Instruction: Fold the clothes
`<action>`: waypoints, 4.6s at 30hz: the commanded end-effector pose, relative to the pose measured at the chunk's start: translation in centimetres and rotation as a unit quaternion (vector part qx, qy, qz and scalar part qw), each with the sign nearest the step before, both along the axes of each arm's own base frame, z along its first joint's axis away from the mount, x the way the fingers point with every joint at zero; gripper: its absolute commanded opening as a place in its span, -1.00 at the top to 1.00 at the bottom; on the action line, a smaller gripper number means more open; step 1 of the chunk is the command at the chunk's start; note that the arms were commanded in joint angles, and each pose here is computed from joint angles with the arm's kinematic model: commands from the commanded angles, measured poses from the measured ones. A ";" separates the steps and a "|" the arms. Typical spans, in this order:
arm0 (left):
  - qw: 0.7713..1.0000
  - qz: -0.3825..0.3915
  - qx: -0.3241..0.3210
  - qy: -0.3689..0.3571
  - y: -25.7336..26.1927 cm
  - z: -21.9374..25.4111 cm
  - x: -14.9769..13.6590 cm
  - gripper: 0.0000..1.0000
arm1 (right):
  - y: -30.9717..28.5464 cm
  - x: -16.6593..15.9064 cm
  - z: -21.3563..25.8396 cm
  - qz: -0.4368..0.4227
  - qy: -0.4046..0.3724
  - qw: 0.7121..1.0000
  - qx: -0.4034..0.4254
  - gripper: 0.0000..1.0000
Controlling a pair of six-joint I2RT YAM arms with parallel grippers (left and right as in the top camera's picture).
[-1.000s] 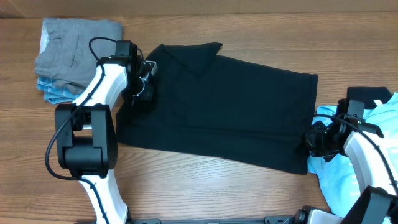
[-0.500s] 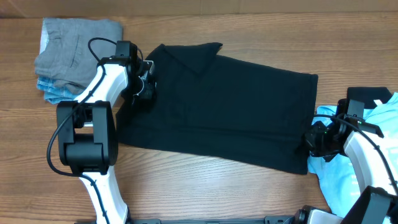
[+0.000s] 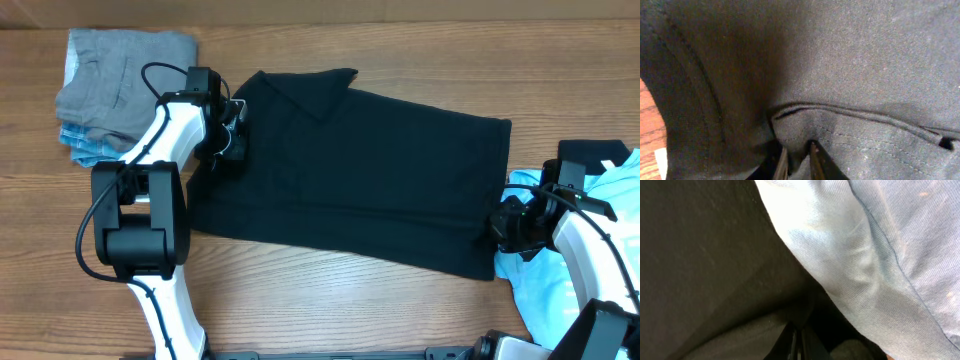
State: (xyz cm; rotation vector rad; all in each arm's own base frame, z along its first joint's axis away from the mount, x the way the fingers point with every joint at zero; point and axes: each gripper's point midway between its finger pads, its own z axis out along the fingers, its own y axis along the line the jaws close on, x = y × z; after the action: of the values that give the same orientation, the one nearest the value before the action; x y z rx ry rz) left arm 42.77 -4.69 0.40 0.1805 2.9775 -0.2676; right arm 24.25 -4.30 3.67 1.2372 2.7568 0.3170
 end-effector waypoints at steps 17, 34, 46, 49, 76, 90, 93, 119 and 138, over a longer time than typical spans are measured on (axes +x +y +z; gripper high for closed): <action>0.998 0.017 0.044 -0.043 1.6 6.9 4.2 0.92 | -1.1 1.3 1.1 -0.018 -0.027 0.999 -0.017 0.92; 0.994 0.036 0.097 0.025 4.9 6.3 0.9 -0.42 | 0.3 1.4 1.4 0.019 -0.040 0.999 0.017 0.21; 0.985 -0.075 -0.143 -0.067 -3.3 8.9 4.0 -0.45 | 4.8 2.9 3.5 0.142 -0.127 0.974 0.125 0.22; 0.986 -0.099 -0.116 -0.065 -5.0 8.3 3.8 -0.37 | 5.1 2.9 3.7 0.148 -0.133 0.971 0.133 0.21; 0.987 -0.112 0.117 0.001 -8.8 0.2 1.7 0.31 | 4.7 2.8 3.4 0.146 -0.125 0.974 0.122 0.21; 0.990 -0.110 0.087 -0.007 -10.0 3.5 1.7 -0.18 | 4.7 2.8 3.4 0.146 -0.126 0.974 0.122 0.22; 0.989 -0.116 0.091 0.009 -10.1 2.3 1.0 -0.18 | 4.7 2.8 3.4 0.146 -0.126 0.974 0.122 0.21; 0.980 -0.135 0.131 0.058 -9.8 0.6 -1.7 0.92 | 4.7 2.7 3.4 0.145 -0.124 0.974 0.121 0.23; 0.982 -0.101 0.148 0.060 -11.0 0.1 -2.5 0.09 | 4.7 2.5 3.4 0.145 -0.120 0.974 0.123 0.22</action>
State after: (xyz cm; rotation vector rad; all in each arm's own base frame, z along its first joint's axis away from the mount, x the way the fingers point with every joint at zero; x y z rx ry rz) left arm 41.07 -16.50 1.70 0.5363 3.0777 0.0407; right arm 25.96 0.91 5.96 0.7978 2.7715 0.8170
